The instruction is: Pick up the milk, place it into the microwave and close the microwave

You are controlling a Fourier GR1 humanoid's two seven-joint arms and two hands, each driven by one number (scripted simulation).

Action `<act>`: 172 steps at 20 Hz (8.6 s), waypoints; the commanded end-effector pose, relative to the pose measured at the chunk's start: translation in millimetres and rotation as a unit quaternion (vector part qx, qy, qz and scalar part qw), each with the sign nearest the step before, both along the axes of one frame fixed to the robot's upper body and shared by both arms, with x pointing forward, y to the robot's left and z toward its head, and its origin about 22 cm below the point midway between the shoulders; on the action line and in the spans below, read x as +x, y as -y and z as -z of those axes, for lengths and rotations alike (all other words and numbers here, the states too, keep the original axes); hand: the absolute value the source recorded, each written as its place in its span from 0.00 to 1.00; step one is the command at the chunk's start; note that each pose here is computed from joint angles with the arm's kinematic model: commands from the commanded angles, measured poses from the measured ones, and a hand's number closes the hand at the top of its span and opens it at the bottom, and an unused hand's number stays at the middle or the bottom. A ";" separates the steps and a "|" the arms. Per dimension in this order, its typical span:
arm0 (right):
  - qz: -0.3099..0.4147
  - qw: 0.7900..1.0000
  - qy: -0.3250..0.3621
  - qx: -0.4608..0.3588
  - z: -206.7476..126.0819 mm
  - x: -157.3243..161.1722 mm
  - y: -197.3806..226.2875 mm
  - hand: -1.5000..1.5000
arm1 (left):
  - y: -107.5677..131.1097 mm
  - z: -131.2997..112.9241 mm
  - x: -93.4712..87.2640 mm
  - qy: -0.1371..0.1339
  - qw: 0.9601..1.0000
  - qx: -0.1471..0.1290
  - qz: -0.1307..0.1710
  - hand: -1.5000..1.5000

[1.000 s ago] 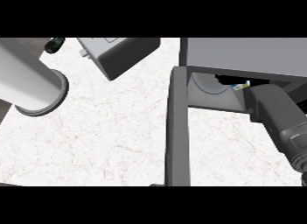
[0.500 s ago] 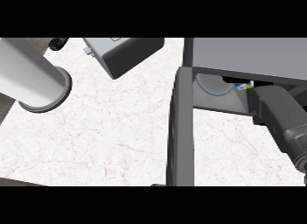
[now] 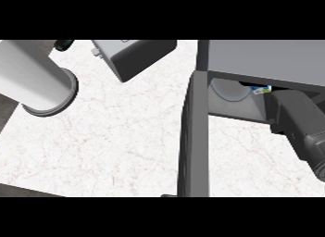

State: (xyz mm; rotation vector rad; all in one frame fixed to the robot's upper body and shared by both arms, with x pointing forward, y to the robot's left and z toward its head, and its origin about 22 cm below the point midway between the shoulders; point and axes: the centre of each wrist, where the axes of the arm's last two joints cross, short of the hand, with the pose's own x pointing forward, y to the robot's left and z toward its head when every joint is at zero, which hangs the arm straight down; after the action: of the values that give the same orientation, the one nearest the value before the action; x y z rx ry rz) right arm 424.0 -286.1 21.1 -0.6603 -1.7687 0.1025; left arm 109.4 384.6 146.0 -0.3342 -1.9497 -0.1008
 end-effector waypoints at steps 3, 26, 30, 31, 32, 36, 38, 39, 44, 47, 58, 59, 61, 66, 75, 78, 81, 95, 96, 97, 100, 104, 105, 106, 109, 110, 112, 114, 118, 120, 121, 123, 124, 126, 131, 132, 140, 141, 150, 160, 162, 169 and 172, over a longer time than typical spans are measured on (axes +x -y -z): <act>-0.002 0.999 0.014 -0.041 -29.2 6.3 30.1 1.00 | -3.1 -1.0 2.8 -0.003 1.000 0.013 -0.010 0.00; -0.078 0.996 -0.014 -0.041 -58.2 32.2 -34.8 0.00 | -5.4 -3.2 27.1 -0.008 0.999 0.051 0.008 0.00; -0.078 0.996 -0.009 -0.034 -56.4 34.6 -62.7 0.00 | 0.2 4.9 30.3 -0.011 0.999 0.039 0.022 0.00; -0.065 0.997 -0.003 -0.030 -66.0 37.9 -62.5 0.00 | 3.1 4.8 30.1 -0.011 0.999 0.039 0.024 0.00; -0.074 0.997 -0.009 -0.021 -61.6 37.2 -74.0 0.00 | -2.0 0.9 33.2 -0.015 0.999 0.043 0.016 0.00; -0.091 0.995 0.019 -0.020 -68.9 40.2 -90.2 0.00 | 3.7 7.9 34.6 -0.021 0.998 0.045 0.032 0.00; -0.083 0.996 0.020 -0.021 -63.6 38.2 -84.8 0.00 | 2.3 6.7 31.8 -0.027 0.998 0.053 0.026 0.00; -0.085 0.996 0.030 -0.012 -64.6 38.7 -90.4 0.00 | 4.1 12.7 33.8 -0.035 0.998 0.048 0.033 0.00; -0.048 0.998 0.041 0.000 -65.1 38.6 -80.5 0.00 | 3.9 22.3 35.9 -0.048 0.998 0.040 0.033 0.00; -0.039 0.998 0.046 -0.005 -64.6 38.5 -81.3 0.00 | 7.3 29.7 36.8 -0.057 0.997 0.041 0.042 0.00; -0.108 0.994 -0.002 0.025 -32.6 23.7 -48.3 0.00 | 38.3 53.5 28.5 -0.049 0.995 0.016 0.083 0.00; -0.135 0.989 0.001 0.053 -37.4 27.3 -64.7 0.00 | 37.5 56.5 36.3 -0.056 0.992 0.030 0.106 0.00; -0.161 0.983 0.001 0.088 -18.1 16.5 -43.0 0.00 | 47.2 58.8 30.5 -0.051 0.991 0.027 0.122 0.00; -0.219 0.962 -0.004 0.165 10.4 3.3 -55.0 0.00 | 50.5 84.9 28.6 -0.099 0.976 0.046 0.186 0.00; -0.267 0.928 -0.021 0.260 90.5 -50.7 -80.4 0.00 | 84.0 98.9 56.4 -0.098 0.973 0.085 0.190 0.00; -0.280 0.920 -0.034 0.272 105.2 -64.8 -96.6 0.00 | 91.9 100.6 67.3 -0.098 0.972 0.095 0.191 0.00; -0.275 0.926 -0.059 0.250 126.2 -87.9 -77.7 0.00 | 109.8 100.9 70.6 -0.097 0.969 0.106 0.202 1.00; -0.199 0.951 -0.055 0.228 179.6 -220.3 16.2 0.00 | 157.8 122.5 113.7 -0.090 0.951 0.181 0.233 1.00; -0.194 0.950 -0.040 0.239 178.8 -223.9 9.9 0.00 | 155.0 122.1 126.9 -0.093 0.948 0.197 0.234 1.00; -0.196 0.954 -0.044 0.223 165.8 -225.9 44.1 0.00 | 165.3 122.7 125.8 -0.091 0.949 0.193 0.234 1.00; -0.196 0.953 -0.038 0.229 163.0 -256.0 49.4 0.00 | 189.2 137.3 131.2 -0.088 0.942 0.205 0.250 1.00; -0.213 0.946 -0.013 0.242 144.6 -291.0 68.2 0.00 | 217.5 147.9 137.1 -0.053 0.941 0.222 0.250 1.00; -0.213 0.945 -0.016 0.246 137.9 -302.5 71.0 0.00 | 220.0 154.9 130.7 -0.058 0.943 0.216 0.247 1.00; -0.224 0.944 -0.012 0.242 124.8 -302.4 78.9 0.00 | 227.8 149.1 139.6 -0.043 0.941 0.218 0.255 1.00; -0.225 0.945 0.023 0.237 100.2 -305.5 68.3 0.00 | 258.8 168.7 121.7 -0.041 0.936 0.219 0.273 1.00; -0.229 0.944 0.022 0.237 101.4 -324.4 82.4 0.00 | 268.6 184.3 117.7 -0.051 0.929 0.216 0.297 1.00; -0.260 0.933 0.019 0.249 77.4 -331.2 80.6 0.00 | 277.1 176.6 124.8 -0.068 0.921 0.228 0.308 1.00; -0.276 0.925 0.024 0.258 75.2 -331.3 73.6 0.00 | 303.6 190.8 105.1 -0.087 0.914 0.223 0.328 1.00; -0.311 0.911 0.044 0.267 42.8 -310.7 58.0 0.00 | 335.0 192.2 96.3 -0.074 0.916 0.240 0.312 1.00; -0.329 0.905 0.034 0.266 29.5 -323.7 58.1 0.00 | 346.7 186.5 100.3 -0.075 0.915 0.243 0.314 1.00; -0.336 0.905 0.035 0.259 24.6 -322.7 59.8 0.00 | 355.7 187.1 83.5 -0.077 0.917 0.246 0.305 1.00; -0.351 0.899 0.043 0.260 8.9 -317.8 51.1 0.00 | 361.5 184.6 91.3 -0.082 0.922 0.245 0.290 1.00; -0.356 0.896 0.043 0.261 6.4 -311.5 55.7 0.00 | 365.7 190.2 83.5 -0.068 0.921 0.244 0.295 1.00; -0.376 0.892 0.041 0.248 -8.2 -310.7 53.9 0.00 | 371.8 173.6 99.8 -0.057 0.932 0.237 0.268 1.00; -0.400 0.879 0.052 0.254 -24.0 -306.2 33.9 0.00 | 383.8 158.8 114.0 -0.043 0.942 0.246 0.226 1.00; -0.413 0.879 0.029 0.236 -30.4 -310.3 43.1 0.00 | 384.0 164.9 107.0 -0.039 0.946 0.239 0.217 1.00; -0.426 0.871 0.030 0.242 -54.9 -305.1 28.9 0.00 | 388.8 145.7 140.2 -0.040 0.970 0.202 0.127 1.00; -0.423 0.872 0.026 0.243 -49.9 -304.1 27.2 0.00 | 395.4 130.7 146.0 -0.030 0.972 0.196 0.127 1.00; -0.419 0.872 0.026 0.252 -66.0 -303.7 23.5 0.00 | 398.4 106.3 193.0 -0.035 0.980 0.183 0.066 1.00; -0.430 0.870 0.028 0.239 -88.4 -301.9 24.1 0.00 | 390.6 89.7 234.2 -0.059 0.988 0.142 0.024 1.00; -0.421 0.874 0.024 0.242 -86.3 -299.2 23.9 0.00 | 389.8 86.5 239.7 -0.060 0.989 0.134 0.027 1.00; -0.424 0.872 0.034 0.243 -92.6 -295.7 28.8 0.00 | 382.3 97.7 242.7 -0.081 0.990 0.109 0.024 1.00; -0.431 0.869 0.036 0.239 -97.5 -293.3 29.2 0.00 | 381.0 96.1 244.3 -0.099 0.991 0.086 0.018 1.00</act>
State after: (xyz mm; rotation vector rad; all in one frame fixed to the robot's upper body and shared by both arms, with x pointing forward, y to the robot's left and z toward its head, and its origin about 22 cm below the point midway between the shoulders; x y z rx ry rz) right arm 129.1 -313.6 114.9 0.5210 -1.9379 0.2334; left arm 330.9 -4.7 43.1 -0.2950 -1.7587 -0.3213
